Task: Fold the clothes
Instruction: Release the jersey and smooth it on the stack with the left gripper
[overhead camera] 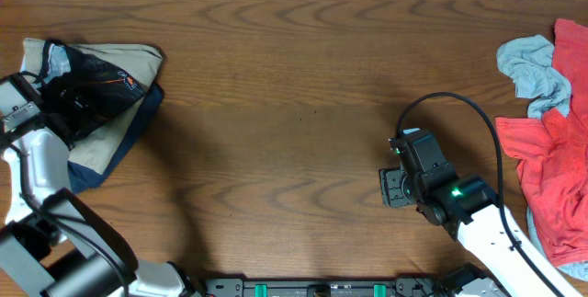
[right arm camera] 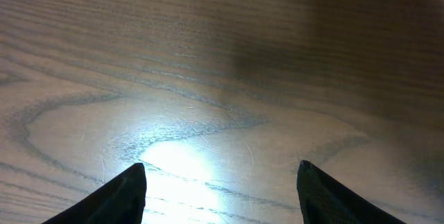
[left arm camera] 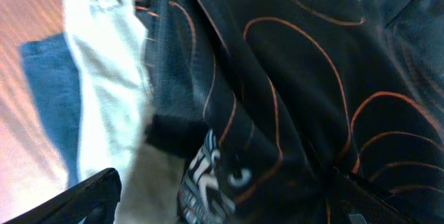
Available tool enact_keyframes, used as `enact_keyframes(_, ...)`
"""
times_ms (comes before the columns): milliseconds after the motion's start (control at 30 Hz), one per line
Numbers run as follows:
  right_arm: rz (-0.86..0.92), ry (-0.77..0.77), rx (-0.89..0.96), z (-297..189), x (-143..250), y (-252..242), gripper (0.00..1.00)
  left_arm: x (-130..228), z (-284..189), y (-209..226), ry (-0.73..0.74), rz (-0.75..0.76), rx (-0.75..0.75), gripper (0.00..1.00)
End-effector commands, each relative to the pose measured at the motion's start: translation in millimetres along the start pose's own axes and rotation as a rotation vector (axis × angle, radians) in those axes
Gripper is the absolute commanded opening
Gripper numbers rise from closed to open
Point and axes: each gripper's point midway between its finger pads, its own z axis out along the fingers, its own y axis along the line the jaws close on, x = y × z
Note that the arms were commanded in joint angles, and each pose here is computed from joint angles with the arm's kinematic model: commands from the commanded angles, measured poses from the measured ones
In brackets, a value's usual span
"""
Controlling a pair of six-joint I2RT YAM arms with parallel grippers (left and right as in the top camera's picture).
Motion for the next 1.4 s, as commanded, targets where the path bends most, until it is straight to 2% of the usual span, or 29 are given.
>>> enact_keyframes(0, 0.006, -0.023, 0.011, -5, -6, -3, 0.68, 20, 22, 4, 0.071, 0.027, -0.007, 0.95)
enact_keyframes(133, 0.006, -0.019, 0.012, -5, -6, -4, 0.68, 34, 40, 7, 0.123, 0.027, -0.015, 0.95)
enact_keyframes(200, 0.006, -0.019, 0.012, -5, -6, -4, 0.68, 40, 44, 3, 0.145, 0.024, 0.011, 0.9)
enact_keyframes(333, 0.006, -0.019, 0.012, -5, -6, -4, 0.68, 43, 42, -13, 0.164, 0.018, 0.107, 0.75)
enact_keyframes(467, 0.006, -0.019, 0.012, -5, -6, -4, 0.68, 42, 35, -26, 0.169, 0.014, 0.182, 0.5)
enact_keyframes(600, 0.006, -0.019, 0.012, -5, -5, -4, 0.68, 30, 17, -40, 0.134, 0.017, 0.256, 0.31)
enact_keyframes(733, 0.006, -0.02, 0.015, -5, -6, -4, 0.68, 11, -17, -45, 0.064, 0.001, 0.272, 0.19)
enact_keyframes(867, 0.006, -0.02, 0.016, -5, -6, -4, 0.68, 8, -54, -45, 0.047, -0.042, 0.277, 0.19)
enact_keyframes(933, 0.006, -0.02, 0.016, -5, -6, -4, 0.69, 15, -63, -43, 0.071, -0.052, 0.27, 0.21)
enact_keyframes(967, 0.006, -0.021, 0.016, -5, -6, -4, 0.69, 21, -66, -42, 0.092, -0.055, 0.264, 0.31)
enact_keyframes(1000, 0.005, -0.021, 0.016, -5, -6, -4, 0.69, 27, -67, -40, 0.117, -0.058, 0.257, 0.56)
enact_keyframes(1067, 0.005, -0.02, 0.016, -5, -6, -4, 0.69, 39, -67, -37, 0.165, -0.065, 0.242, 0.88)
enact_keyframes(1100, 0.005, -0.02, 0.016, -5, -6, -4, 0.69, 43, -67, -36, 0.182, -0.067, 0.237, 0.93)
enact_keyframes(1133, 0.005, -0.019, 0.016, -5, -6, -4, 0.69, 45, -67, -35, 0.194, -0.069, 0.233, 0.98)
enact_keyframes(1367, 0.005, -0.009, 0.019, -5, -3, -5, 0.7, 46, -68, -35, 0.197, -0.07, 0.233, 0.98)
